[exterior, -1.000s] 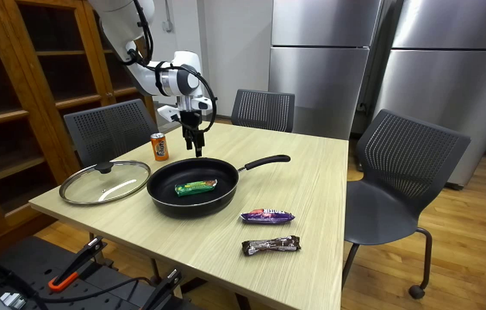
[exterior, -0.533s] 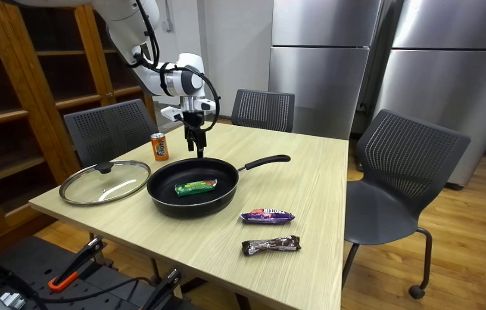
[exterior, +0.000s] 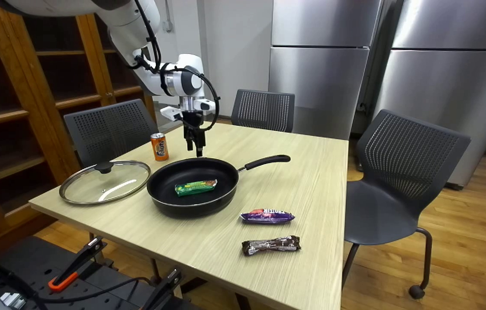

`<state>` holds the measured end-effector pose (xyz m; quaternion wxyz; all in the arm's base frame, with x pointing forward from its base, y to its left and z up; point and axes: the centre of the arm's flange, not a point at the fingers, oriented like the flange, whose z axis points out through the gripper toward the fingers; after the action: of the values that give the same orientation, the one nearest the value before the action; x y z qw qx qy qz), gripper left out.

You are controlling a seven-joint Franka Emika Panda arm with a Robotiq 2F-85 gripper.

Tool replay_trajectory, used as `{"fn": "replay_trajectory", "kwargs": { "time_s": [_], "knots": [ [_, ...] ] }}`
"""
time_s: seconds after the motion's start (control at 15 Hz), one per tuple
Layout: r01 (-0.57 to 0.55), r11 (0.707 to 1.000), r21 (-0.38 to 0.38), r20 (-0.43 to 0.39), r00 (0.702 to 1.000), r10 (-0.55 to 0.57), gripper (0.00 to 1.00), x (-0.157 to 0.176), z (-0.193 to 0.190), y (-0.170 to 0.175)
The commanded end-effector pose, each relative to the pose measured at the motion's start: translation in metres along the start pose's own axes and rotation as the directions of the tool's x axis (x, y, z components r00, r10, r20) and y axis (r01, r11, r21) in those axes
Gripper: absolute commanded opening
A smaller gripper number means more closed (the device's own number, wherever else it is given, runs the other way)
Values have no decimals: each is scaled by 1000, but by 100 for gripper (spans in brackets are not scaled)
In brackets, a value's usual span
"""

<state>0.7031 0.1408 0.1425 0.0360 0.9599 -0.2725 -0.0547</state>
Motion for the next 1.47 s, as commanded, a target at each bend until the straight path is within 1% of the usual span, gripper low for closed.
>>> {"fn": "replay_trajectory", "kwargs": {
  "time_s": [0.0, 0.67, 1.33, 1.4],
  "knots": [
    [7, 1000, -17, 18, 1000, -7, 100, 13, 4, -11],
    [-1, 1000, -20, 21, 1000, 2, 100, 29, 28, -15],
    [-4, 1000, -12, 21, 1000, 4, 100, 37, 37, -12],
    [-3, 1000, -12, 20, 1000, 3, 93, 37, 37, -12]
  ]
}}
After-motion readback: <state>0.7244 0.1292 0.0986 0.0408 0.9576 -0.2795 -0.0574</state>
